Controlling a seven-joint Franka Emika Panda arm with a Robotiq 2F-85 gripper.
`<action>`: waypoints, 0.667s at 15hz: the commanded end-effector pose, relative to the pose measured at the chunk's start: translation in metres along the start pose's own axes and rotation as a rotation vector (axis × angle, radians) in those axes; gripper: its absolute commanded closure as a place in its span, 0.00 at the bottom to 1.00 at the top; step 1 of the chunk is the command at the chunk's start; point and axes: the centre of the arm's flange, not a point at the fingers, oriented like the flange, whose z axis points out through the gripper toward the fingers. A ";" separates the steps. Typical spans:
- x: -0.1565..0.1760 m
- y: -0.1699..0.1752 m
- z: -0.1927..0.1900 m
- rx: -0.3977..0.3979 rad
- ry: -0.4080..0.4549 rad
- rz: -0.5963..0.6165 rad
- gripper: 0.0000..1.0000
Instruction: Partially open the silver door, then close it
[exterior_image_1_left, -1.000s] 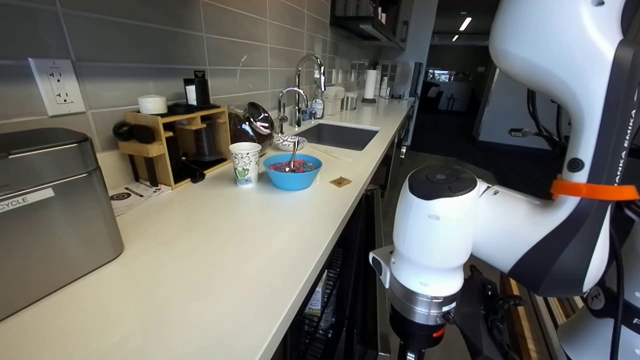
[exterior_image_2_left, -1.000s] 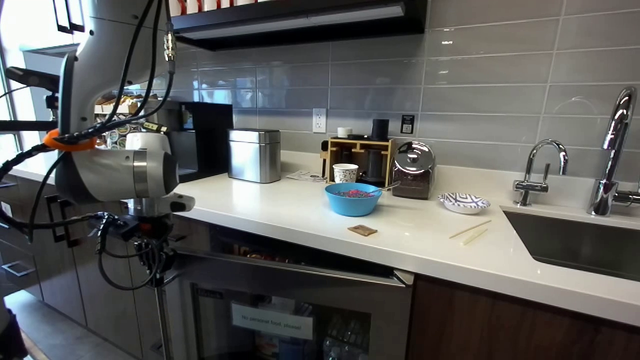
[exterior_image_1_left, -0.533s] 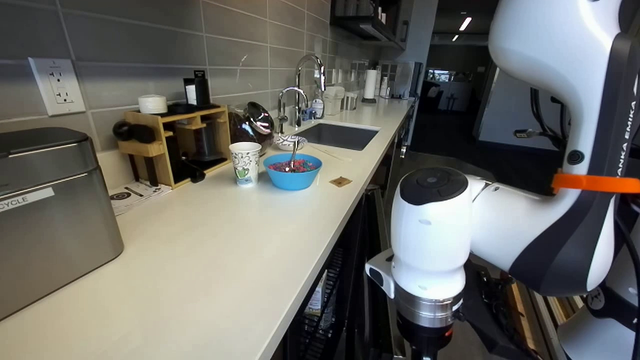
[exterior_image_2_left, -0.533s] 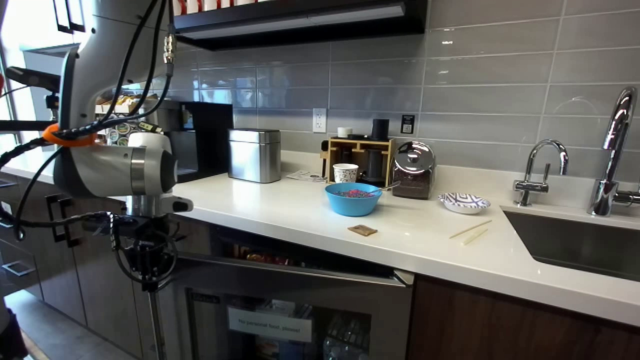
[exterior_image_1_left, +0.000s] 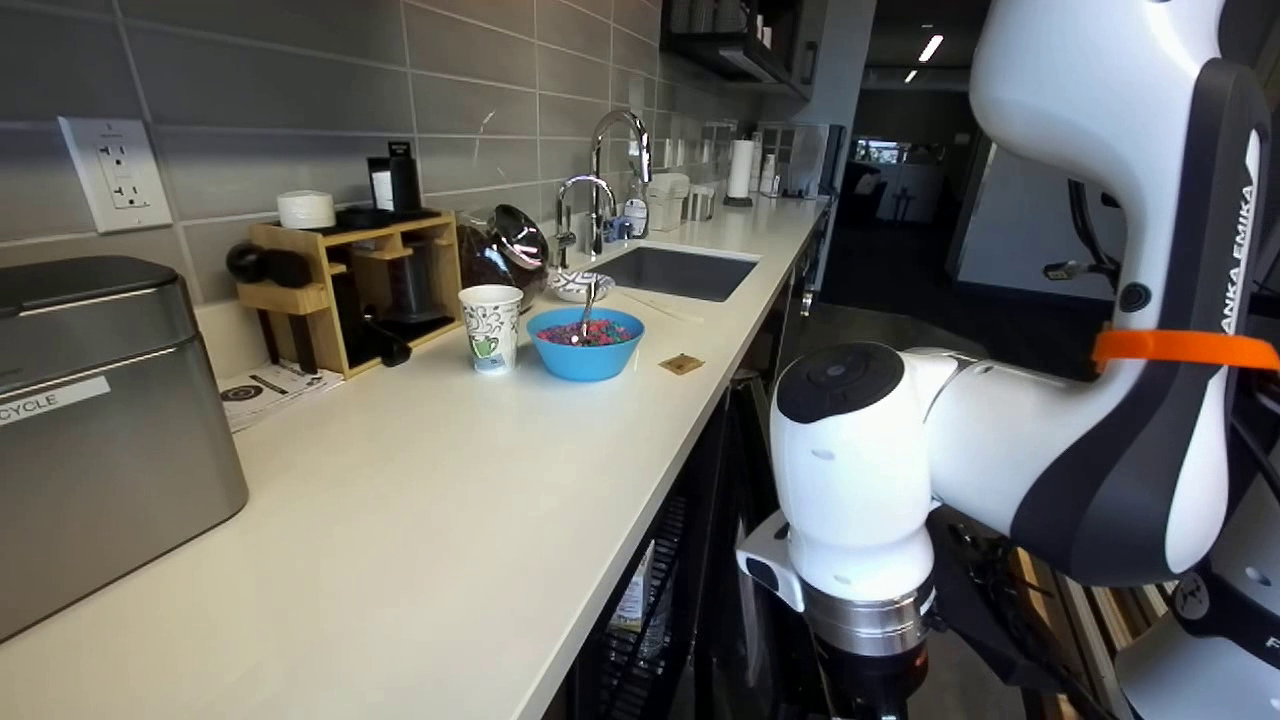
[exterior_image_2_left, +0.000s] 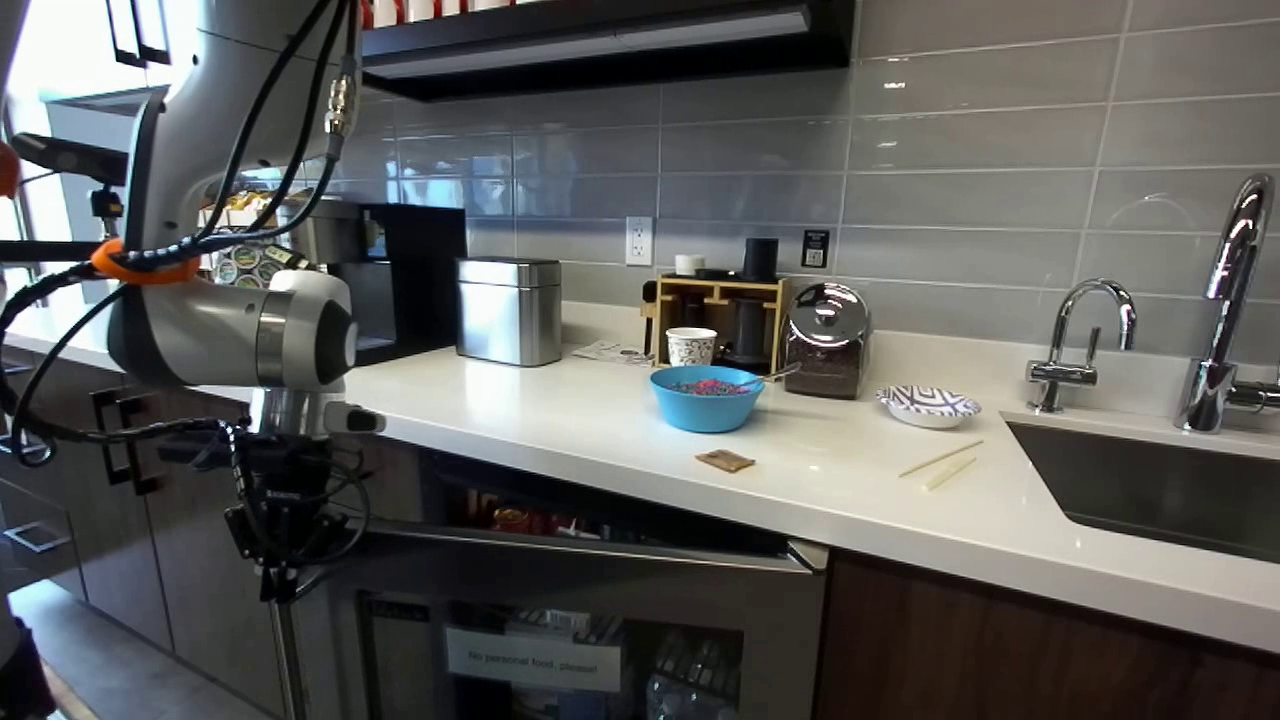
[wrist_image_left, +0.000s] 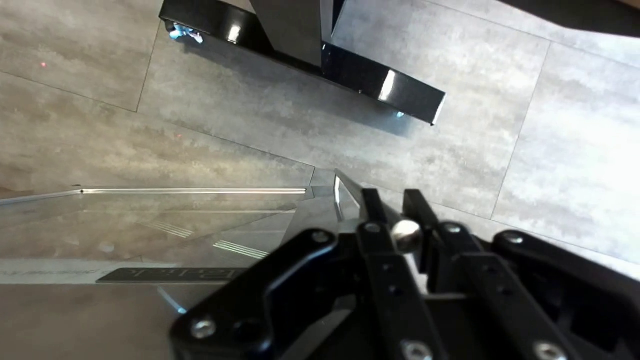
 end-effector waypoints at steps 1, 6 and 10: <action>-0.035 0.024 -0.004 0.009 -0.071 -0.011 0.97; -0.038 0.029 -0.003 0.028 -0.081 -0.004 0.97; -0.049 0.038 0.001 0.054 -0.102 -0.003 0.97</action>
